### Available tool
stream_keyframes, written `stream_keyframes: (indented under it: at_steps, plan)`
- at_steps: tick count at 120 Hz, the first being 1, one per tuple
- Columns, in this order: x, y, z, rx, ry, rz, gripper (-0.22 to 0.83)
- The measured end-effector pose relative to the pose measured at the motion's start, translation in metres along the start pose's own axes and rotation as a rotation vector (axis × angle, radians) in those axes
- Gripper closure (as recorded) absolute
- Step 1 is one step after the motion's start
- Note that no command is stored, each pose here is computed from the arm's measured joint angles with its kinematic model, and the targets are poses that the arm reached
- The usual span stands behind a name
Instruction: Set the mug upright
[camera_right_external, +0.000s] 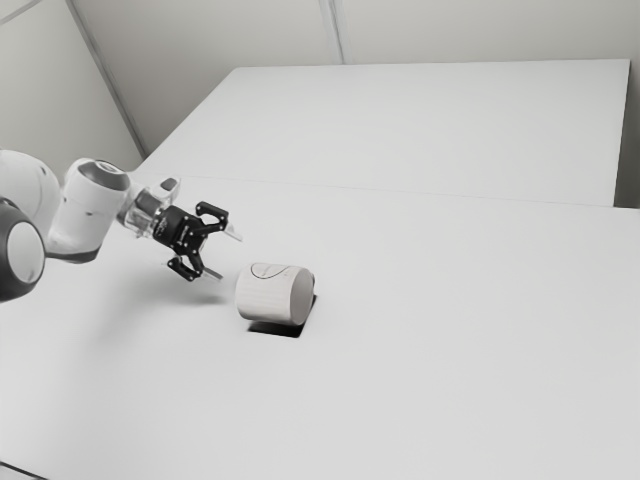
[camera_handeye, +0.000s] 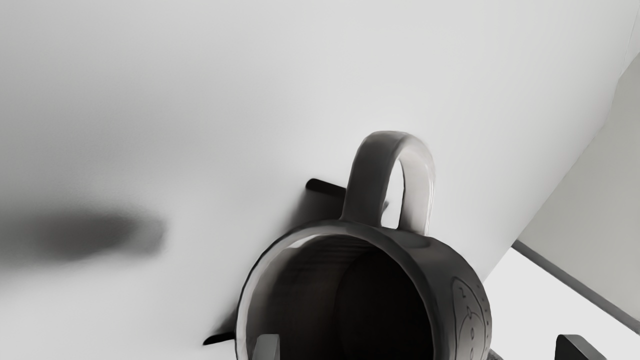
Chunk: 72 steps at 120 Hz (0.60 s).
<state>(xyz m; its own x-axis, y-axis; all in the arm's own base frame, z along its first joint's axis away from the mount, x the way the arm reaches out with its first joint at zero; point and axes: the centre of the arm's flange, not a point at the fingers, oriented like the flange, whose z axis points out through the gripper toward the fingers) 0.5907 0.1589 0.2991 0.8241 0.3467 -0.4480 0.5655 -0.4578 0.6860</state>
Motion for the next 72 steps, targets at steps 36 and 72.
stream_keyframes:
  at_steps: [36,72]
  plan:
    - [-0.001,0.021,0.050,-0.066,-0.039,-0.010,0.00]
    - [-0.002,0.030,0.069,-0.115,-0.030,-0.039,0.46]
